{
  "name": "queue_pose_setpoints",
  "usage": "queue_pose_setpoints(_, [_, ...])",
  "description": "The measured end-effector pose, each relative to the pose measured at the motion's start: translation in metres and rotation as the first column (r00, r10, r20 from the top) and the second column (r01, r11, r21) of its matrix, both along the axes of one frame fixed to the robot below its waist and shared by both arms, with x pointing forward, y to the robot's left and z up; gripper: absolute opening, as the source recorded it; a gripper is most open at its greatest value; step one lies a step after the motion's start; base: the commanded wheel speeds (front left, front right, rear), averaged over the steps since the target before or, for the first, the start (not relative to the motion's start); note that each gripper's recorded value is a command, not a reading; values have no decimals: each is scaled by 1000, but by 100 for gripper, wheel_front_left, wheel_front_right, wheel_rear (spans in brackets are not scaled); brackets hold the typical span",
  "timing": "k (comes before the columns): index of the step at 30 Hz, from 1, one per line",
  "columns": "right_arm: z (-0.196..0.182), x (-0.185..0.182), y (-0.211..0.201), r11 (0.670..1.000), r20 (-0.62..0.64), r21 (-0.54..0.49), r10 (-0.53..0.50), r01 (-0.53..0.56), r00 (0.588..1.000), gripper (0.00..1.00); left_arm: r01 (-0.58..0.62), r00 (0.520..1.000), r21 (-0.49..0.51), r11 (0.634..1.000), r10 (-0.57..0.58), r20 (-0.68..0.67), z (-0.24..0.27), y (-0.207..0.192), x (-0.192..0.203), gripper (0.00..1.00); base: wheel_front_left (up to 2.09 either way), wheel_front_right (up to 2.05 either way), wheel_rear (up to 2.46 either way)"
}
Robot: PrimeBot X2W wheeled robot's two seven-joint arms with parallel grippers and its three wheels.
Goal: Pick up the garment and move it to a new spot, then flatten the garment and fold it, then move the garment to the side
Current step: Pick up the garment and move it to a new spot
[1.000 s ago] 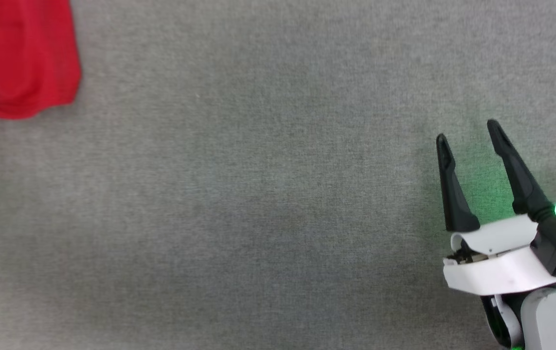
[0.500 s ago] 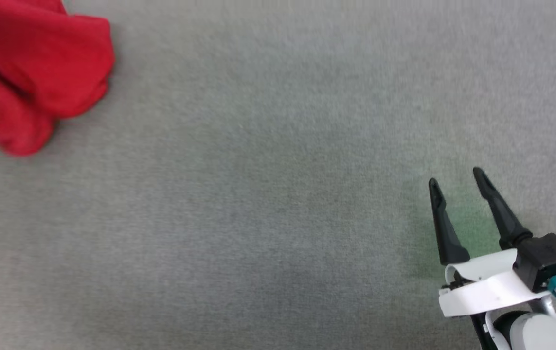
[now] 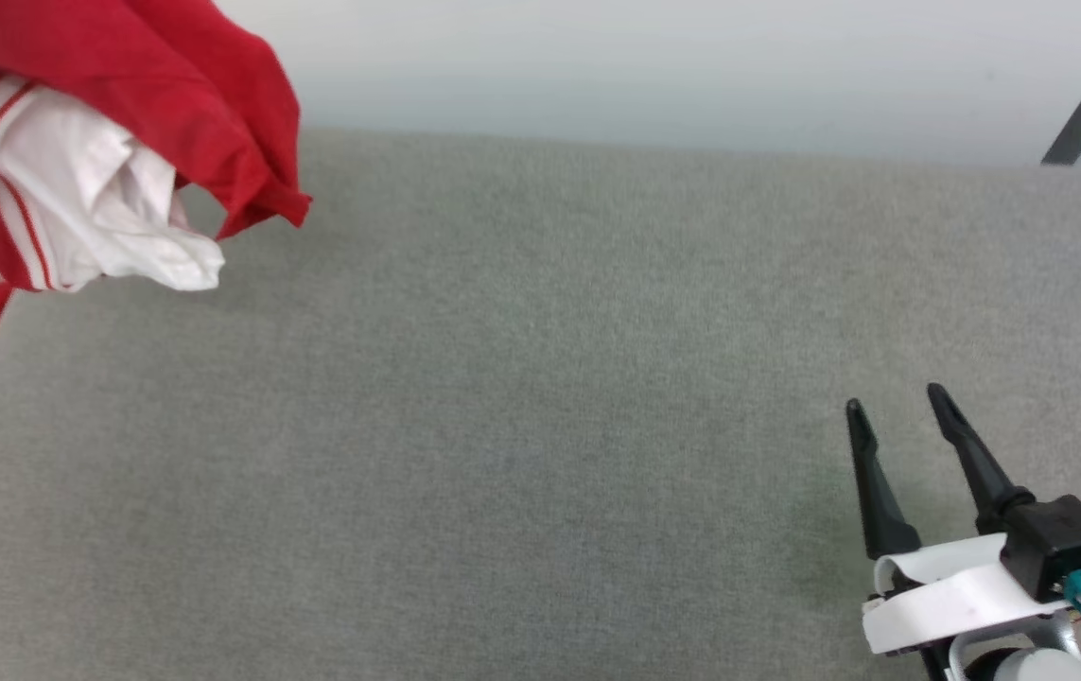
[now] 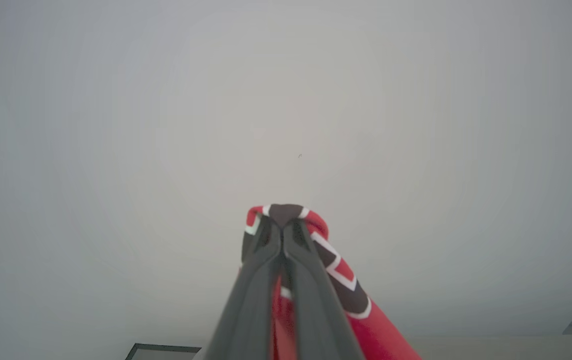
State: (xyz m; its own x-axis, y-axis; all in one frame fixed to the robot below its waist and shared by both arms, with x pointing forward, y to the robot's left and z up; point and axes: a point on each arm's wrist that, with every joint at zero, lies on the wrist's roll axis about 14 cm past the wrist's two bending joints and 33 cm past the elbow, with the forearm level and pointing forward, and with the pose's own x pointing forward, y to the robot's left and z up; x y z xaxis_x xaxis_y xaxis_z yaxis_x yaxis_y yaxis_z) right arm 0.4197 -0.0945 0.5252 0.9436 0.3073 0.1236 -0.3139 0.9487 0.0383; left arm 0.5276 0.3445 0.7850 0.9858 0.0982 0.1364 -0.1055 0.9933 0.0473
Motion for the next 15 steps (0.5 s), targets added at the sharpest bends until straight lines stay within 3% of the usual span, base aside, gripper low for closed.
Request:
queue_pose_setpoints(7, [18, -9, -23, 998, 54, -1, -68, 68, 996, 100, 115, 993, 1, 993, -115, 28, 23, -36, -24, 0, 0, 0, 0])
queue_pose_setpoints(15, [16, -18, -83, 970, 60, -27, -238, 240, 969, 100, 302, 953, -9, 953, -302, -15, 0, -124, -21, 0, 0, 0, 0])
